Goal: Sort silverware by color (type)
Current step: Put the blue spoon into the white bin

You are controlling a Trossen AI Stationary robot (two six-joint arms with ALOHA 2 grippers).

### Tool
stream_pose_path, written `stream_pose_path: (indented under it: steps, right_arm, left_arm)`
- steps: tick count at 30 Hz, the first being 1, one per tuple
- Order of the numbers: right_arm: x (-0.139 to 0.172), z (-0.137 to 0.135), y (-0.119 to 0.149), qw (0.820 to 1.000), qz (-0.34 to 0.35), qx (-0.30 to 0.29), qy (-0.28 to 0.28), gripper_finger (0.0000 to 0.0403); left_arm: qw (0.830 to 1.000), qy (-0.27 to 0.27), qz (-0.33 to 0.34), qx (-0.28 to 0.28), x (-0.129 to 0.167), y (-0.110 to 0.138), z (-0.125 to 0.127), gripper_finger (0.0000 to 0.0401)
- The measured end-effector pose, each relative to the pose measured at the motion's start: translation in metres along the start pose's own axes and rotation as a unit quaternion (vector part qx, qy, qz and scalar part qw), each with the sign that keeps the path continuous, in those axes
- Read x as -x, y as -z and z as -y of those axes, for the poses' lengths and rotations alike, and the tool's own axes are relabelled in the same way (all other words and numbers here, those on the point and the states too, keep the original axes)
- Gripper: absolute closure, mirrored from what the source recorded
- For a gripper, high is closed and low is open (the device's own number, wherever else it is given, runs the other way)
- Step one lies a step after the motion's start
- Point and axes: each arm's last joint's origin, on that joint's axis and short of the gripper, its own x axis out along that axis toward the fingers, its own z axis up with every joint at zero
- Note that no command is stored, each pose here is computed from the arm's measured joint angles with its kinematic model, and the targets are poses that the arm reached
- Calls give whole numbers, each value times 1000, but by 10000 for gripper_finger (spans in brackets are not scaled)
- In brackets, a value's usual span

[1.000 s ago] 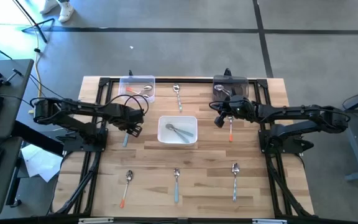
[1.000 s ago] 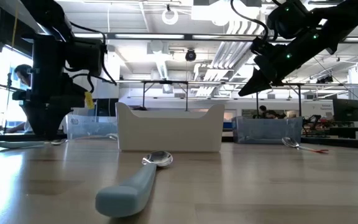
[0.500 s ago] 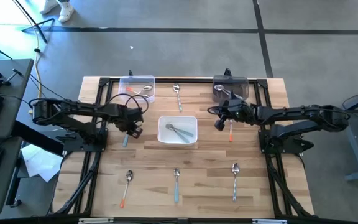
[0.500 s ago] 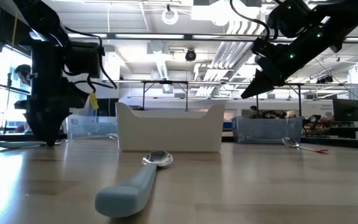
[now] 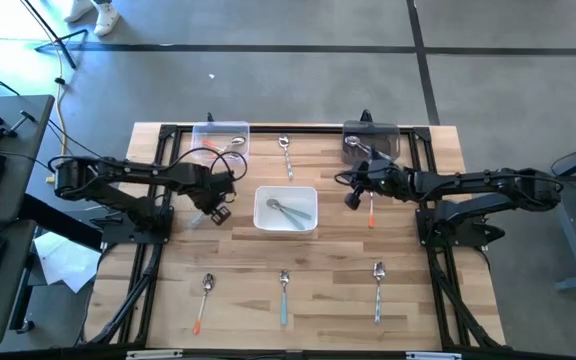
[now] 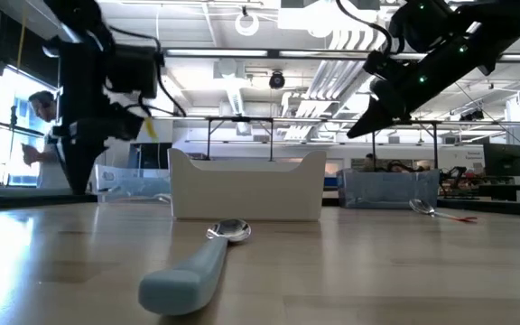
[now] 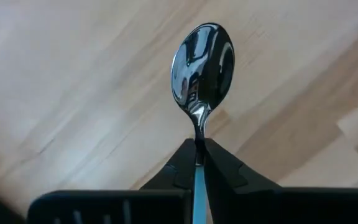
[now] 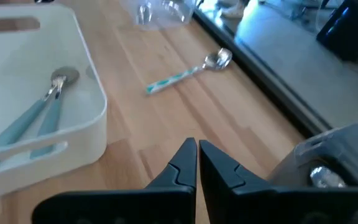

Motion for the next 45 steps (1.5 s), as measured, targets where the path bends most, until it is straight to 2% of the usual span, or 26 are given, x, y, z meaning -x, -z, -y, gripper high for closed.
stream_pose_path:
  steps: [3,6,11,15,18,22,28,38,45]
  right_arm:
    - [0,0,-4,1000,18,7,4,401]
    - [0,0,-4,1000,22,7,5,401]
    - [0,0,-4,1000,22,7,5,401]
    - [0,1,-6,999,28,13,8,401]
    - [0,1,-6,999,30,18,9,401]
    - [0,1,-8,999,38,22,11,401]
    - [0,3,-9,998,46,28,15,401]
    - [-2,10,-8,999,37,19,28,401]
    - [-2,10,-8,999,36,20,28,401]
  left_arm:
    - [1000,-18,8,-21,18,-4,7,395]
    - [998,-20,51,-30,40,-15,15,396]
    - [988,45,140,-53,74,-39,35,397]
    - [975,65,198,-76,101,-57,49,400]
    - [967,69,222,-104,108,-73,62,400]
    - [957,82,230,-153,104,-98,83,400]
    - [953,90,211,-198,77,-127,110,401]
    - [946,127,209,-215,55,-129,139,401]
    - [953,110,182,-217,27,-134,147,401]
